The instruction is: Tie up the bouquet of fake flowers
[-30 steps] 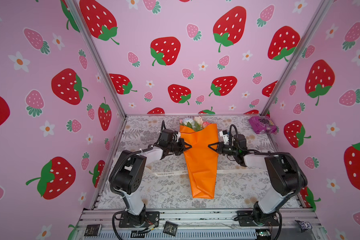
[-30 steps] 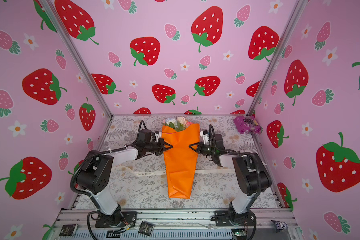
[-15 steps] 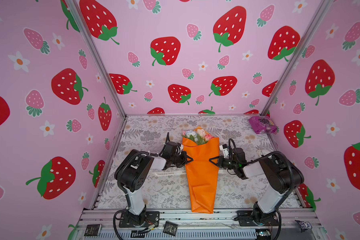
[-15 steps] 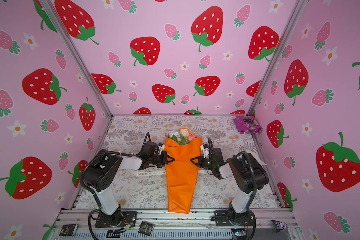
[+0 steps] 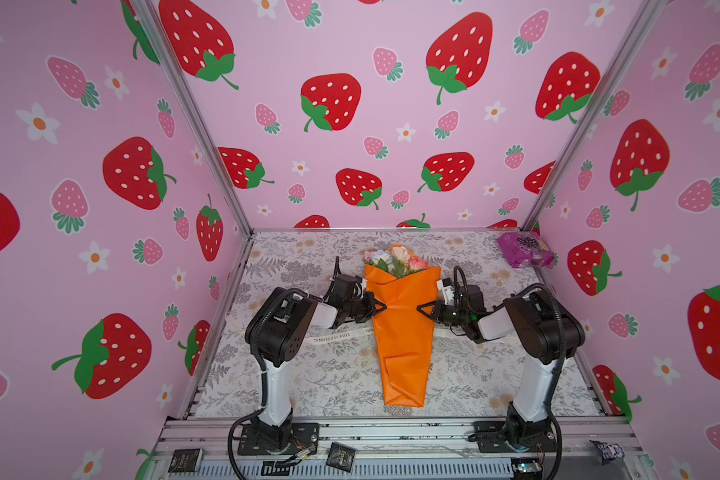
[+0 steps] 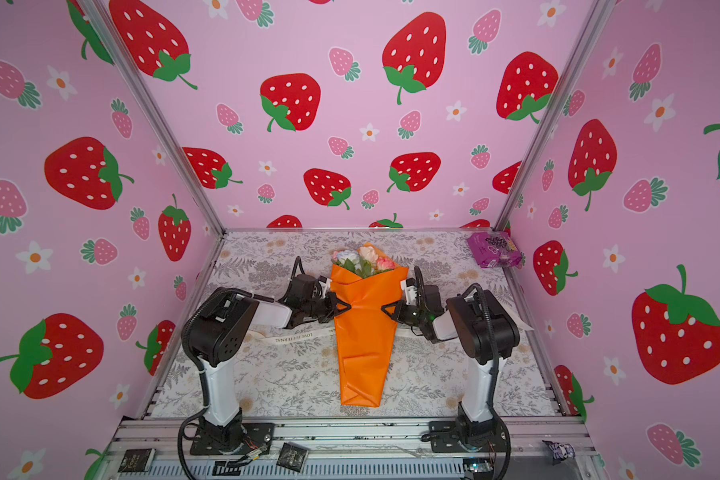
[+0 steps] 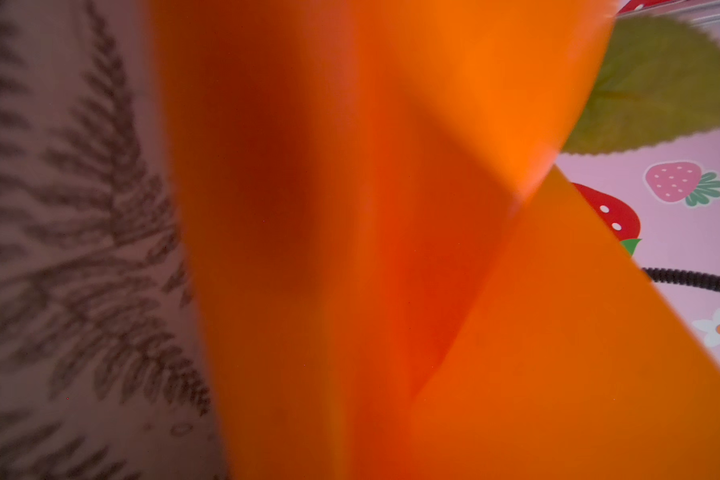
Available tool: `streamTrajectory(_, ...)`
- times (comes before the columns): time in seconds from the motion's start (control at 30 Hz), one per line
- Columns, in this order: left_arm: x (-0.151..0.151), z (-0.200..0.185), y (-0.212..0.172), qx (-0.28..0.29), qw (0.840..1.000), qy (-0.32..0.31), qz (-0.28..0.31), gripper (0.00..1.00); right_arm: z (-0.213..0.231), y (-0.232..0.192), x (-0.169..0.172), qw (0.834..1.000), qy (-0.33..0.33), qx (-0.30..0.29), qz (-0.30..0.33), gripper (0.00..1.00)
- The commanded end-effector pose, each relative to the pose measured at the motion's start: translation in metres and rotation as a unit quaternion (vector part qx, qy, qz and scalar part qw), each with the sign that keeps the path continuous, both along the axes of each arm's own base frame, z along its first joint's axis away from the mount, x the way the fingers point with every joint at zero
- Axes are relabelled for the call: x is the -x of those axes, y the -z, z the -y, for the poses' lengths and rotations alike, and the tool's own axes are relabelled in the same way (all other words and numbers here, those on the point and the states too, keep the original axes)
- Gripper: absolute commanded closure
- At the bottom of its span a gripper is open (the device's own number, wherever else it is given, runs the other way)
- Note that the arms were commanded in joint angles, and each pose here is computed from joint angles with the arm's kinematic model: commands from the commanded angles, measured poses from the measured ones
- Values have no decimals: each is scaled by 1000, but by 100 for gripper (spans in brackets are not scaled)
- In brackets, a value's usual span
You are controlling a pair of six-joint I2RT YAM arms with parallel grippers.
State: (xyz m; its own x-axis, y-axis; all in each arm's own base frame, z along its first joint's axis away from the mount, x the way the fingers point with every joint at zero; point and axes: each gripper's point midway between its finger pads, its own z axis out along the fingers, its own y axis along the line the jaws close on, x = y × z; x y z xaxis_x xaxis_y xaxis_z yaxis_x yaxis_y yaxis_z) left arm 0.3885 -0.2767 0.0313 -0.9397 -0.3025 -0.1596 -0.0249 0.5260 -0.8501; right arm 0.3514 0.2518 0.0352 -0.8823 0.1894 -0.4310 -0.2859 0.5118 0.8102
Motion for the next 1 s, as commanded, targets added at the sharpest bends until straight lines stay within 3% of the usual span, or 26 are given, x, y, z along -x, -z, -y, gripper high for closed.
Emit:
streamTrajectory(0.0,-18,-16,2,-9,999,-33,3,100,8,4,-8,1000,9,13,-3,100)
streamTrajectory(0.43,-18,-19,-6,-12,999,-33,7,100,13,7,-19,999,10,35,-7,100)
streamTrajectory(0.47,-17,-22,-1,-20,999,-39,2,96,14,11,-19,999,11,40,-14,99)
streamTrajectory(0.5,-15,-25,2,-27,999,-46,-2,86,15,14,-18,999,14,45,-19,98)
streamTrajectory(0.63,-8,-32,3,-43,998,-46,-8,80,21,9,-16,998,20,52,-19,93)
streamTrajectory(0.7,-6,-35,2,-53,998,-47,-5,80,22,2,-18,998,20,52,-10,95)
streamTrajectory(0.77,-7,-33,-1,-45,998,-41,-2,75,22,-1,-20,999,20,51,-7,87)
streamTrajectory(0.8,-8,-30,-6,-36,999,-36,3,86,20,-3,-21,999,14,46,-9,88)
streamTrajectory(0.83,-9,-28,-9,-30,999,-33,8,90,18,-4,-21,999,9,42,-9,89)
streamTrajectory(0.9,-10,-28,-10,-32,999,-33,5,81,18,-5,-23,999,10,41,-8,87)
streamTrajectory(0.97,-11,-26,-10,-27,999,-30,2,78,16,-6,-24,999,5,36,-10,92)
